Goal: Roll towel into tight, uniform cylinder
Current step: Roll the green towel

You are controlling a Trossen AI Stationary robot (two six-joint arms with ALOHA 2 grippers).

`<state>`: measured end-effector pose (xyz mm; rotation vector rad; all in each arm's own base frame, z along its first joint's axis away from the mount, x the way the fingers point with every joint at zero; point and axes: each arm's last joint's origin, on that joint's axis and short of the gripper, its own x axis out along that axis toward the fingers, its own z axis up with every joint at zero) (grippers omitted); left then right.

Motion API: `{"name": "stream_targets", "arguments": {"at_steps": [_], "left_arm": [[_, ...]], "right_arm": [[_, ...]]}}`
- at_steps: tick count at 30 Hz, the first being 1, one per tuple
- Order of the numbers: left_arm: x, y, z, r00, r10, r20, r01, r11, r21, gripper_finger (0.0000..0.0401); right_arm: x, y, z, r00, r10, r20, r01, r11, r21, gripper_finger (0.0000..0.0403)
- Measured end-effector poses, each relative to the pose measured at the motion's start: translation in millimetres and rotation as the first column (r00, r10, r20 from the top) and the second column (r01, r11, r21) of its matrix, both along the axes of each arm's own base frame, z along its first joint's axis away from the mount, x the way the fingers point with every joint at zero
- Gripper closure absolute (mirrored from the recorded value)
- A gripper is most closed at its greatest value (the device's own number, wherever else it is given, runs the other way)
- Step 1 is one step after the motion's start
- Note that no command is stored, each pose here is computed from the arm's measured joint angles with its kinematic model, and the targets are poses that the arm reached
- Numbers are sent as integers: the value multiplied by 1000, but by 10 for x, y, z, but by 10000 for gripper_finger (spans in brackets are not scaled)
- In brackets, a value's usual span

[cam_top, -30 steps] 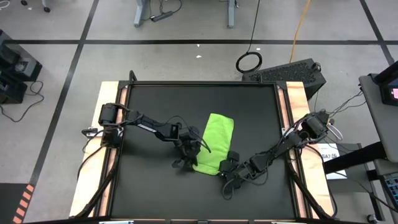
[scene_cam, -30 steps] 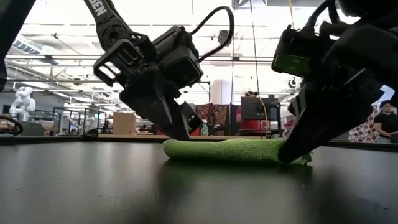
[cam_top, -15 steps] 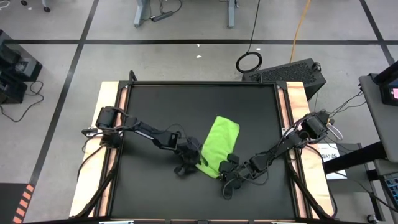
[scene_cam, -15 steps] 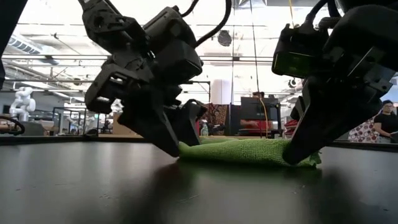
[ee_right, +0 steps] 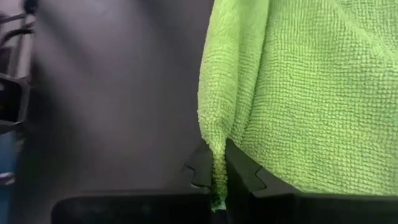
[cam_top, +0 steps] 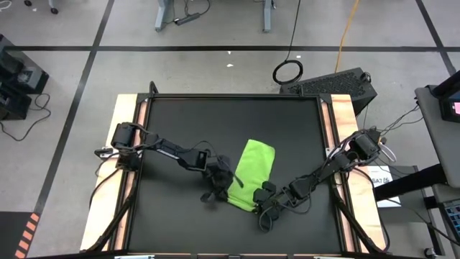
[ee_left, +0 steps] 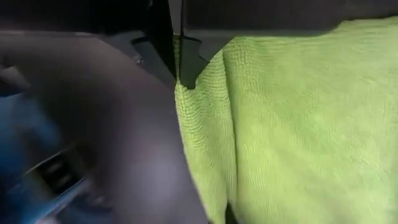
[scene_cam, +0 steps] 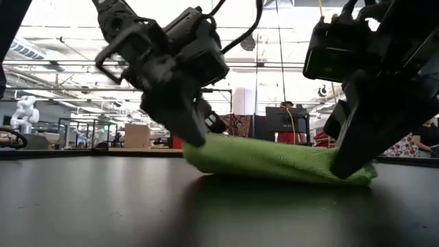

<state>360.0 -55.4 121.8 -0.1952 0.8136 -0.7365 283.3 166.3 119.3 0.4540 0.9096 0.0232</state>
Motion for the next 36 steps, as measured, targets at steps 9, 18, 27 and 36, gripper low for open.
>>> {"name": "stream_targets", "arguments": {"at_steps": [9,18,27,36], "left_arm": [[96,168,137,981,60,-184,-106,961,-254,395],[92,219,1,934,108,-340,-212,935,-284,395],[130,129,-82,925,106,-365,-217,937,-276,384],[135,111,-77,926,110,-360,-216,939,-267,382]], "right_arm": [[17,38,36,1000,8,-2,-7,995,104,392],[66,90,105,999,-1,35,-7,969,248,392],[63,107,111,1000,-7,-5,9,946,323,391],[59,106,107,1000,-4,-12,8,946,323,391]]}}
